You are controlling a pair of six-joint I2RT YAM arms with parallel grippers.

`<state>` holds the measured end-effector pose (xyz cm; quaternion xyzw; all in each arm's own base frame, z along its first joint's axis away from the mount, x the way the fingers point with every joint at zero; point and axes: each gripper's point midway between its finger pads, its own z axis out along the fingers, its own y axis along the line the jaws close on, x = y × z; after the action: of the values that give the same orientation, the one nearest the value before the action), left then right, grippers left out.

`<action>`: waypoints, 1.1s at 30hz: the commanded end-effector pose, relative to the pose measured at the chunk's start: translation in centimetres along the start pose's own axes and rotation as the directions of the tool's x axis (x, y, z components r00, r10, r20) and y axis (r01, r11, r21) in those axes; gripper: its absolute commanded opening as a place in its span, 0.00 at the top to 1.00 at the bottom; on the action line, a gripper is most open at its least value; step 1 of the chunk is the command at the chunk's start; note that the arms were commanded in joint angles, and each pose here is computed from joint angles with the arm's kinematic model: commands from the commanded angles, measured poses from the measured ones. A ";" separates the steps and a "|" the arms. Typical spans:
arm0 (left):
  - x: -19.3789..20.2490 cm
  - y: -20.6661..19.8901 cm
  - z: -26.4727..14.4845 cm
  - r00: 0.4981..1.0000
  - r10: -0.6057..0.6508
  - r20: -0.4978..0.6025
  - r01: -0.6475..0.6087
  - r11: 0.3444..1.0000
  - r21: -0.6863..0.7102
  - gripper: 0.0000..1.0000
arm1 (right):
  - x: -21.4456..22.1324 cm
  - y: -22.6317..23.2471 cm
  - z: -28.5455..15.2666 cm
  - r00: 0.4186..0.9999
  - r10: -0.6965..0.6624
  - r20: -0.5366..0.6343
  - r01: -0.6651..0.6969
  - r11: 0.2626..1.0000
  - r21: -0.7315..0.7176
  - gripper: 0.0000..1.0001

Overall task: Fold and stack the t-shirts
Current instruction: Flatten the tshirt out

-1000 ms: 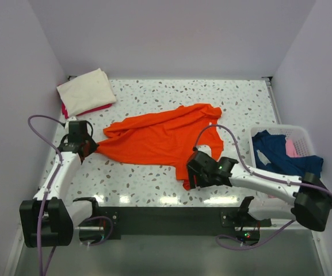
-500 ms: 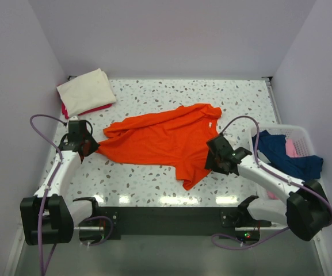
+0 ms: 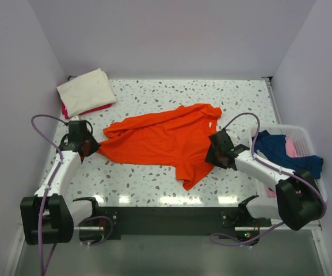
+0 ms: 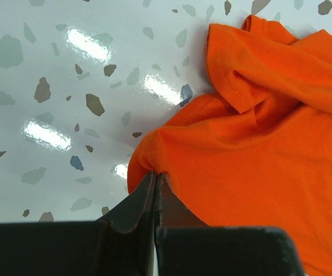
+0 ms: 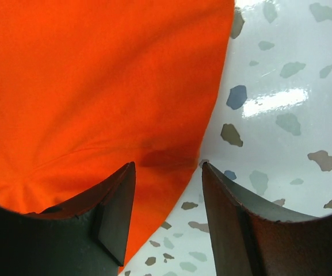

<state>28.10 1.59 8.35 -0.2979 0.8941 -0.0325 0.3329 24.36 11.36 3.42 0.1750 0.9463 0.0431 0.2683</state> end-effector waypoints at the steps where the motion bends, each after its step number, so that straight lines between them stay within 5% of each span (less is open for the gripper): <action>1: -1.1 -0.6 0.2 0.999 0.002 0.037 -0.003 0.999 0.035 1.00 | -1.1 -0.7 1.1 0.998 0.013 0.053 -0.015 1.000 0.026 0.47; 7: -1.0 -0.7 0.3 0.999 -0.001 0.035 0.000 0.999 0.042 1.00 | -1.1 -1.4 2.2 0.999 0.028 0.045 -0.030 0.999 0.040 0.50; 10: -0.9 -0.7 0.4 1.000 -0.001 0.031 -0.001 0.999 0.045 1.00 | -1.5 -1.1 2.6 0.999 0.031 0.045 -0.033 0.999 0.038 0.60; 13: -1.0 -0.9 0.3 0.999 0.003 0.038 -0.005 0.999 0.054 1.00 | -2.4 -0.5 2.3 0.998 0.023 0.057 -0.025 0.999 0.029 0.79; 14: -1.2 -1.0 0.2 0.999 0.002 0.043 -0.005 0.998 0.055 1.00 | -3.0 -0.4 1.9 0.997 0.020 0.068 -0.022 0.999 0.031 0.92; 16: -1.6 -1.3 -0.2 0.998 0.009 0.058 -0.013 0.997 0.072 1.00 | -4.9 0.3 -0.2 0.994 0.012 0.105 -0.013 1.000 0.012 1.00; 25: -5.2 -4.8 -4.3 0.986 0.025 0.166 -0.064 0.971 0.231 1.00 | -14.0 2.5 -14.2 0.932 0.045 0.359 0.008 0.990 -0.144 1.00; 33: -11.4 -7.9 -16.0 0.912 -0.081 0.401 -0.093 0.913 0.396 1.00 | -17.6 1.5 -24.4 0.856 0.088 0.510 0.031 0.975 -0.220 1.00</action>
<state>30.15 -0.63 21.73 -0.2377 0.8298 -0.1308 0.4877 27.89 8.96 31.35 0.1694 0.8249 0.1393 0.5210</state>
